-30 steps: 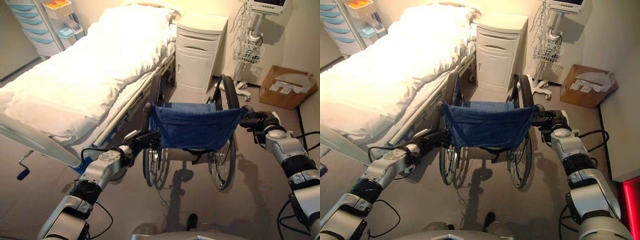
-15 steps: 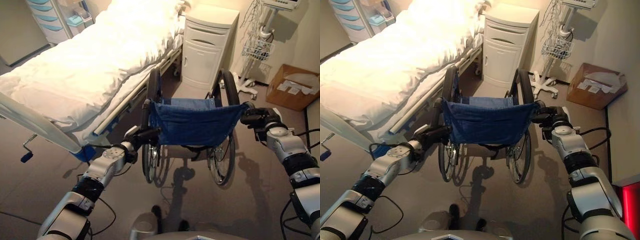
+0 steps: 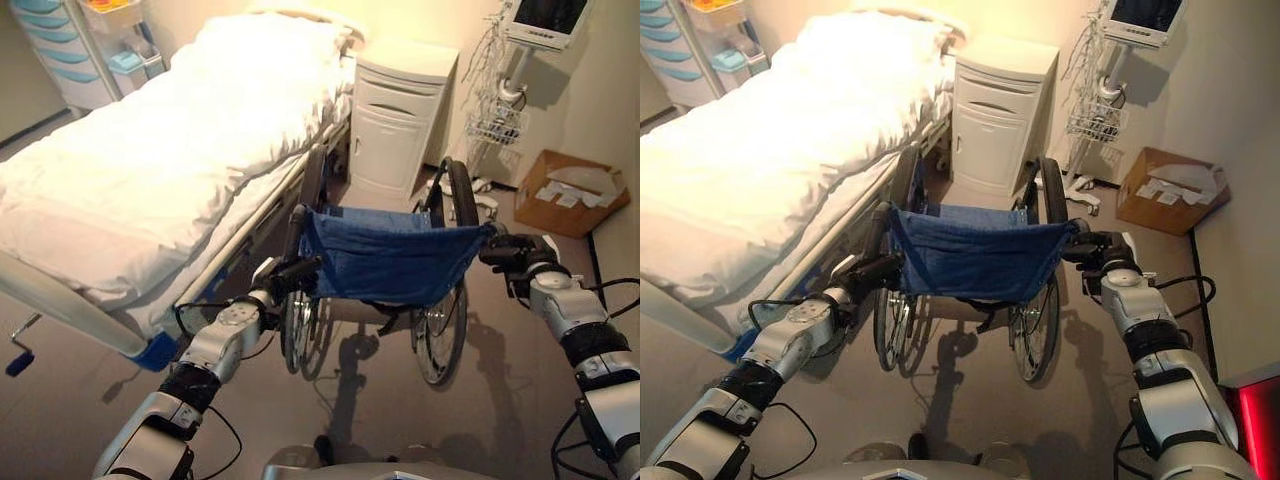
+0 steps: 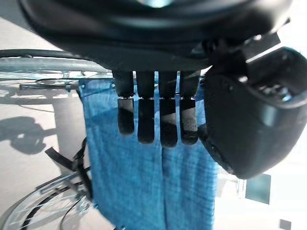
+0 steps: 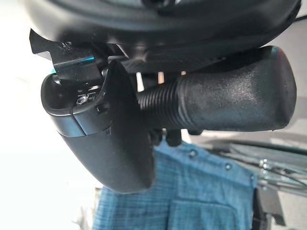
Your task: Push the wheelchair next to the bed
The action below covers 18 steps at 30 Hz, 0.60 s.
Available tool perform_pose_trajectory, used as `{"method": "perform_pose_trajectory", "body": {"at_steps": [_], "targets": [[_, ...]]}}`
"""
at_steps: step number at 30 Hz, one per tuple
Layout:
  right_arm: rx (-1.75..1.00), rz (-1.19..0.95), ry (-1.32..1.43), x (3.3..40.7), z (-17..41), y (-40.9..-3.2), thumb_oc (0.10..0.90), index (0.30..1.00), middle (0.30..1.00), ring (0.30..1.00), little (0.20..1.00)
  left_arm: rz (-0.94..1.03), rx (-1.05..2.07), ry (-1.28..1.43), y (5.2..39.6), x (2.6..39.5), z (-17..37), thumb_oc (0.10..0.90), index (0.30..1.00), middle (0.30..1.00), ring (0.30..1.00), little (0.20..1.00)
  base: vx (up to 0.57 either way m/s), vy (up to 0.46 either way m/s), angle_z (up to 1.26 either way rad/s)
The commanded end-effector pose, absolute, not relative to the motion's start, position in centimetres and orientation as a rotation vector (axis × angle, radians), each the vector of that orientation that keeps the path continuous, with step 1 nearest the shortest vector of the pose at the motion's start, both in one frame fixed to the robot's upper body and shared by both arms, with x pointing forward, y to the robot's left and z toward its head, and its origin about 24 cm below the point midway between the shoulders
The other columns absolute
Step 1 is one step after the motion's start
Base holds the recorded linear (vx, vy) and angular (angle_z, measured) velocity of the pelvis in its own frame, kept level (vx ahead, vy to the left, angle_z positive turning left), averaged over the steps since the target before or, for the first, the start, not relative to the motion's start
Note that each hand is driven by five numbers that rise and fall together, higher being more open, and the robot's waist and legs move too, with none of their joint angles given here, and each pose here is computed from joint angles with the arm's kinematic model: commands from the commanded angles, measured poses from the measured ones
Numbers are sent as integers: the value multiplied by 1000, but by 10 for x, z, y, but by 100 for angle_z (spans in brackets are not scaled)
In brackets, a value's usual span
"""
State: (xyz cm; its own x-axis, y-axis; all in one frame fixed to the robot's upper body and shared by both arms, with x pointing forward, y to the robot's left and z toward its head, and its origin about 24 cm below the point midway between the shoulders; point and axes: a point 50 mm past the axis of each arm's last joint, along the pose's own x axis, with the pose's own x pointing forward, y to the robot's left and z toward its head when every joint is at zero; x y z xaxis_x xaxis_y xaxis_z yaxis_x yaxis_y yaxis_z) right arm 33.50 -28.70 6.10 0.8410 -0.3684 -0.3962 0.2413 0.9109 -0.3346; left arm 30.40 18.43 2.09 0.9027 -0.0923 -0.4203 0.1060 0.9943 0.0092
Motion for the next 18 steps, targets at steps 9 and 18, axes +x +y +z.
{"method": "perform_pose_trajectory", "body": {"at_steps": [9,18], "targets": [[-166,-49,308,342,70,-230,400,300,300,300,300,34,-68,63,197,343,97,400,300,300,300,300,158,-99,30],[-158,-55,300,341,70,-229,400,300,300,300,300,51,-105,90,200,342,86,400,300,300,300,300,144,-158,28]]}}
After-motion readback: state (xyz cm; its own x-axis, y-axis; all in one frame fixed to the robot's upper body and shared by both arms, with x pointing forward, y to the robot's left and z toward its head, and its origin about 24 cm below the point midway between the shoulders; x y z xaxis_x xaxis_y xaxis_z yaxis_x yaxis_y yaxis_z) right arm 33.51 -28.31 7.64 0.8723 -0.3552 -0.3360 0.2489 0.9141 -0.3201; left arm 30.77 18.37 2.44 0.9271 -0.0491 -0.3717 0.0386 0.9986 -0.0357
